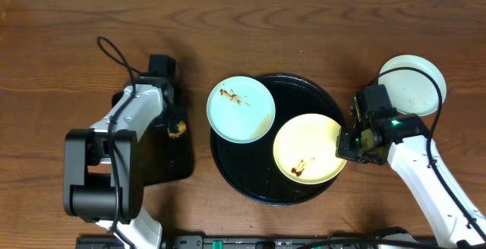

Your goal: Clean dirty plates on tray and stack at the side

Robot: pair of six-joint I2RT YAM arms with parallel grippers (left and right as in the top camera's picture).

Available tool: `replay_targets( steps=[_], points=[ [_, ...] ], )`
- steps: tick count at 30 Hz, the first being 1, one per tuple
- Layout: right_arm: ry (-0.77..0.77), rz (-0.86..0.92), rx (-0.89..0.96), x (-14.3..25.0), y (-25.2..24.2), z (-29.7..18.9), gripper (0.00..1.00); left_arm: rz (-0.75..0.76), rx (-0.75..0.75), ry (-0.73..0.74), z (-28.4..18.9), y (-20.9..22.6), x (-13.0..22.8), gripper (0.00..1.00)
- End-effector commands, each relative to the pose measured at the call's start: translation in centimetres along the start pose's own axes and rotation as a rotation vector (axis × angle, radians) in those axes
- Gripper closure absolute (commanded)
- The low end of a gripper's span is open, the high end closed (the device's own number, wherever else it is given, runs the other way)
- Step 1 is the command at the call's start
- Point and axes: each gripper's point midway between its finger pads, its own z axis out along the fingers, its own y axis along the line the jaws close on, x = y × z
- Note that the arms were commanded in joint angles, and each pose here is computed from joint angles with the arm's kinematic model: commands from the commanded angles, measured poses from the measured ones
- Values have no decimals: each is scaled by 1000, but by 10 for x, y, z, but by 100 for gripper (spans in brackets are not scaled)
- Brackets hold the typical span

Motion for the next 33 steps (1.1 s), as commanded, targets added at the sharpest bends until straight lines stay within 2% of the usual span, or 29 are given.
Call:
replay_targets(
  steps=[1,9,16,22,27,33],
  points=[
    [4,-4,-6,0,-1,1,98,50,26,95,15,-8,24,93],
    [1,-5,-8,-1,-1,1,98,-108,-144,16,-13,27,9,93],
    [-1,-11,-8,-1,0,1,98,-203,-146,-82,-60,35,1,93],
    [10,-24,-3,-2,-1,7,98,-203,-12,-122,-85,17,0,93],
    [57,-25,12,0,-2,30,98,-187,148,-143,-108,-6,2,93],
    [103,-21,26,-1,-3,53,98,-69,493,-110,-144,-60,15,93]
  ],
)
